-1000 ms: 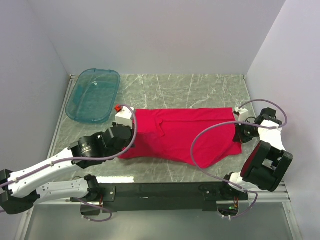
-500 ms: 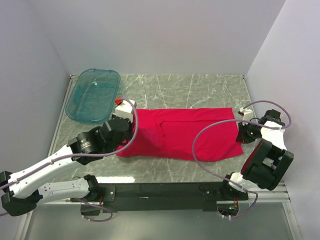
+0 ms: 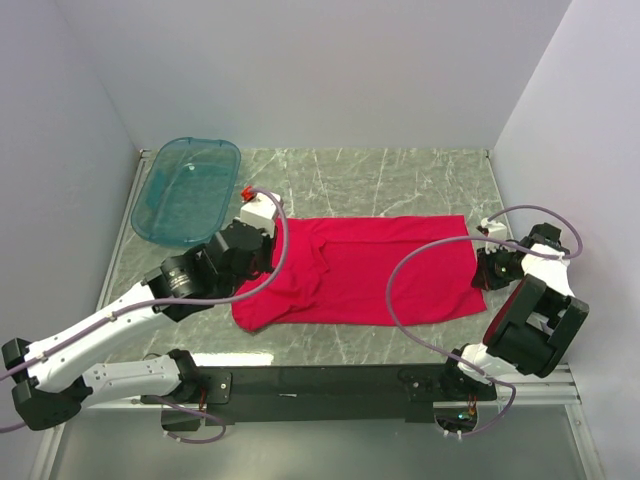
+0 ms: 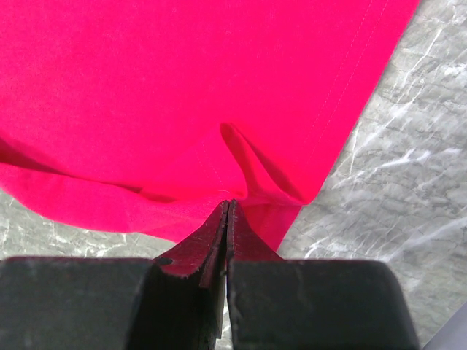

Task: Fold and stack the t-shirts
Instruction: Fold the tshirt

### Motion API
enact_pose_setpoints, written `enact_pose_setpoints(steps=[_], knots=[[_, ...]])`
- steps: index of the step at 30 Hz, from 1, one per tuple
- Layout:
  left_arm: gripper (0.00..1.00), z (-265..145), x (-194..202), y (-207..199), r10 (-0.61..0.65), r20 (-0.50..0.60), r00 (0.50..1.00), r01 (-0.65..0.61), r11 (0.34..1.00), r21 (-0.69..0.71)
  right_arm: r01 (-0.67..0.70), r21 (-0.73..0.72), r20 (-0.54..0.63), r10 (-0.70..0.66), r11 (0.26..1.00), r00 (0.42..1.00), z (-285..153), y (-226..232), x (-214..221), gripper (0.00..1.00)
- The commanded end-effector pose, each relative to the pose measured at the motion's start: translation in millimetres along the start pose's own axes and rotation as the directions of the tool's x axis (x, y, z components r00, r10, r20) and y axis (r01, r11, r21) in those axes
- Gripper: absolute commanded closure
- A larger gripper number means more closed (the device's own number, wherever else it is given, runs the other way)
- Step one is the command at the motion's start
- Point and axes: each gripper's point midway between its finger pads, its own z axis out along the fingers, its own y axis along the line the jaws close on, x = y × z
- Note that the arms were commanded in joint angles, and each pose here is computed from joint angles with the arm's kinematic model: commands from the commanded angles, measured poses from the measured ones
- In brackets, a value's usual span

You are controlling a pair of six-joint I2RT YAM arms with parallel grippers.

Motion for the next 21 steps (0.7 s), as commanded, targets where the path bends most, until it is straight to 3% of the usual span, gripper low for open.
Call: enact_pose_setpoints(steps=[1, 3, 6, 7, 10, 16, 21], knots=[[0.99, 6.3, 4.4, -10.6, -0.045, -0.028, 0.999, 0.046, 0.997, 0.056, 0.000, -0.025, 0.025, 0.001, 1.000, 1.000, 2.0, 2.4, -2.6, 0.96], [0.98, 17.1, 24.1, -13.2, -0.079, -0.070, 0.994, 0.084, 0.994, 0.069, 0.001, -0.034, 0.025, 0.000, 0.999, 1.000, 3.1, 4.4, -1.4, 0.96], [0.75, 35.6, 53.8, -11.9, -0.141, -0.151, 0.978, 0.160, 0.980, 0.122, -0.001, -0.040, 0.028, 0.002, 0.999, 1.000, 3.1, 6.3, -1.3, 0.96], [0.60, 46.8, 53.6, -1.0, -0.190, -0.150, 0.970, 0.207, 0.972, 0.109, 0.001, -0.042, 0.030, 0.000, 0.999, 1.000, 2.9, 6.9, -1.7, 0.96], [0.45, 66.1, 75.6, 14.1, -0.268, -0.223, 0.937, 0.293, 0.952, 0.086, 0.003, -0.047, 0.035, -0.002, 0.999, 0.999, 2.6, 8.6, -1.8, 0.95], [0.44, 96.0, 122.4, 52.4, -0.379, -0.327, 0.865, 0.397, 0.918, -0.013, -0.001, -0.062, 0.038, 0.003, 0.998, 0.999, 5.0, 10.1, -1.7, 0.95], [0.52, 116.4, 147.3, 56.4, -0.425, -0.399, 0.813, 0.462, 0.887, -0.003, -0.002, -0.068, 0.041, 0.005, 0.998, 0.999, 6.3, 10.2, -2.1, 0.95]])
